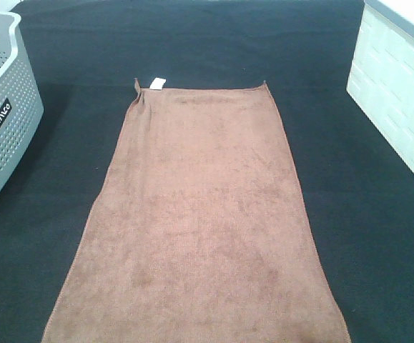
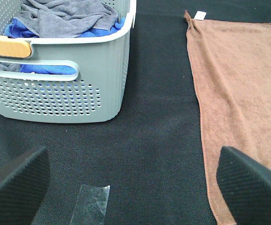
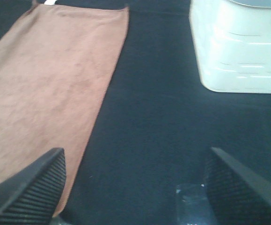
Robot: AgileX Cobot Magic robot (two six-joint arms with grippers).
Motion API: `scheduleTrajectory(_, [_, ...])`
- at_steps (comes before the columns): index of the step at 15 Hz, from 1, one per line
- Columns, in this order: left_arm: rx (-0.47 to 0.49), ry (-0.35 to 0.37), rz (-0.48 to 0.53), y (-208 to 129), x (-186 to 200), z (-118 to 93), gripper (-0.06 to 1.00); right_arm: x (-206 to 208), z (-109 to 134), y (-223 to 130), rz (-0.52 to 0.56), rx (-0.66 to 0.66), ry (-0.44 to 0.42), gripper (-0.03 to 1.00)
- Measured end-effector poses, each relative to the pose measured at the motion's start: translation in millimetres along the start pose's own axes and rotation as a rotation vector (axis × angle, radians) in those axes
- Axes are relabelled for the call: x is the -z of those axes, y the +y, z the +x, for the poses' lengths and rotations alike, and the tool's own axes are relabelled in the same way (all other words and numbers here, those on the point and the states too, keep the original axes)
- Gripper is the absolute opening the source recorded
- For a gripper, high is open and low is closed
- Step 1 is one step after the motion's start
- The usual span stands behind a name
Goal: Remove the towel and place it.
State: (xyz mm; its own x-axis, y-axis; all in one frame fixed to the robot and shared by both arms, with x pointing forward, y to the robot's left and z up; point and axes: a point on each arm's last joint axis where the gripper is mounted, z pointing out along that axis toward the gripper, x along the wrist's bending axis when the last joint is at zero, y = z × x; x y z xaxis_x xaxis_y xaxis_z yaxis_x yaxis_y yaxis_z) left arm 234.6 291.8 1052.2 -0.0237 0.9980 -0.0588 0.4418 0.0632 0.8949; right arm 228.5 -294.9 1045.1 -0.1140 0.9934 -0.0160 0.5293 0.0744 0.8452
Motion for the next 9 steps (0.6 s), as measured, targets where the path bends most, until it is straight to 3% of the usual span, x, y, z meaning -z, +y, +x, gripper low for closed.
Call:
scheduleTrajectory(3, [0.0, 0.001, 0.0, 0.0, 0.0, 0.1, 0.91, -0.7, 1.2, 0.5, 0.002, -0.07, -0.111, 0.77])
scheduleTrajectory(9, [-0.014, 0.002, 0.001, -0.1, 0.1, 1.3, 0.91, -0.8, 1.3, 0.6, 0.001, -0.077, -0.122, 0.77])
